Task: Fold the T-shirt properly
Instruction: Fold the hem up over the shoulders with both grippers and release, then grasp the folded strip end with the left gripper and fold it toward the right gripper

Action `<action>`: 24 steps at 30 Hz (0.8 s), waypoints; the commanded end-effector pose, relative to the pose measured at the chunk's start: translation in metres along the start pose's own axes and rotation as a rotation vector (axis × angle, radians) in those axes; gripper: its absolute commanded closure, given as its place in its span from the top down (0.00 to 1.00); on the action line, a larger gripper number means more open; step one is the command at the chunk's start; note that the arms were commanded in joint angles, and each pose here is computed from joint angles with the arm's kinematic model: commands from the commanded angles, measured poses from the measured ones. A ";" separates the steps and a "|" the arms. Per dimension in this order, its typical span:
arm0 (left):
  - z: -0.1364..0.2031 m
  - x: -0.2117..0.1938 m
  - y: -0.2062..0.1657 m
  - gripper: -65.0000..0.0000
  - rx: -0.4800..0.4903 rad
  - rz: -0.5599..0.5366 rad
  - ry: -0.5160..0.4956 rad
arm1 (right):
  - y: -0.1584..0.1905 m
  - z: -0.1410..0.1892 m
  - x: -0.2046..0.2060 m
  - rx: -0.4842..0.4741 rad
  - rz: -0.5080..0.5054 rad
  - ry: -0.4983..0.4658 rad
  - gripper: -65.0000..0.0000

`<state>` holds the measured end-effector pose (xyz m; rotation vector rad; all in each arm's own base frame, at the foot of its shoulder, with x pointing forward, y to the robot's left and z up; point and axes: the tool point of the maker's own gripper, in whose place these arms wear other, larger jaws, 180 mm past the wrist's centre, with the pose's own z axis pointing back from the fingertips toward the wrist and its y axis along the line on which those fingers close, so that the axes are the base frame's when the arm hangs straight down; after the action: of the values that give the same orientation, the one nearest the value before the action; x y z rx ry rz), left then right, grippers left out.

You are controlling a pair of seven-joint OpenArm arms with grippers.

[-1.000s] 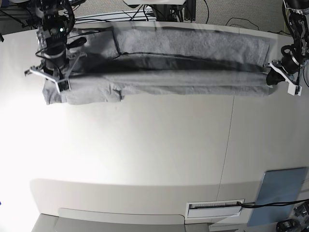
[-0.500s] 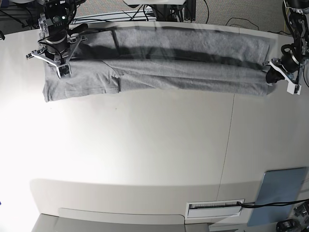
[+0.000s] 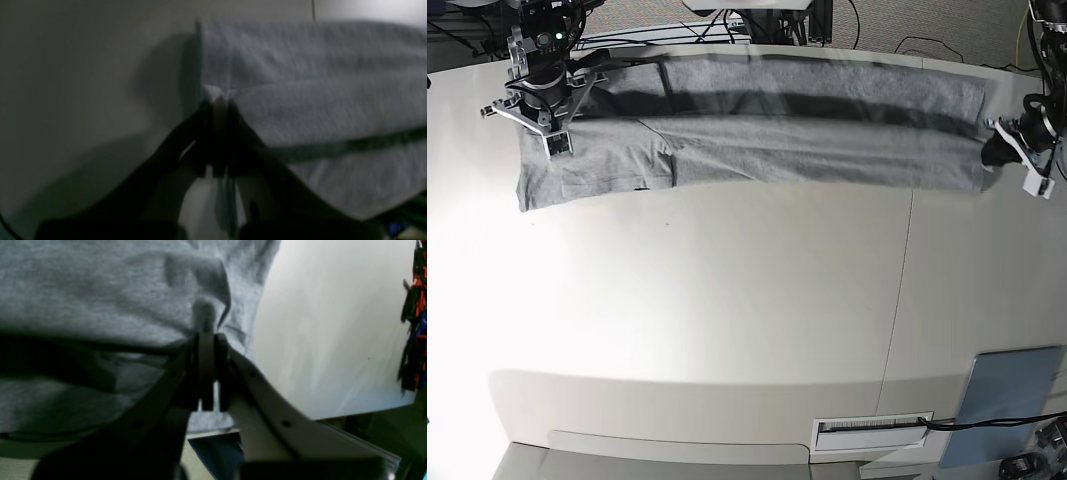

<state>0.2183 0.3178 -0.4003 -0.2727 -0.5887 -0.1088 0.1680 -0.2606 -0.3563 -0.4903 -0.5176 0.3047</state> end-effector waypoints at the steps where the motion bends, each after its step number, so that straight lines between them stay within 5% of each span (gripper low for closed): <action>1: 0.009 0.011 0.007 0.08 0.016 -0.032 -0.014 | -0.012 0.003 0.005 -0.046 0.007 -0.018 0.00; 5: 0.009 0.010 0.007 0.45 0.016 -0.031 -0.005 | -0.014 0.003 0.005 -0.057 0.031 -0.019 0.03; 7: 0.009 0.010 0.007 0.54 0.015 -0.031 -0.006 | -0.014 0.003 0.005 -0.057 0.033 -0.019 0.13; 24: -0.004 0.012 -0.032 0.55 -0.140 0.051 -0.092 | -0.018 0.004 0.012 -0.075 0.001 -0.061 0.17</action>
<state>0.2161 0.2792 -0.4028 -0.4372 -0.6265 -0.0711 0.1729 -0.2658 -0.3500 -0.5311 -0.5502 0.2996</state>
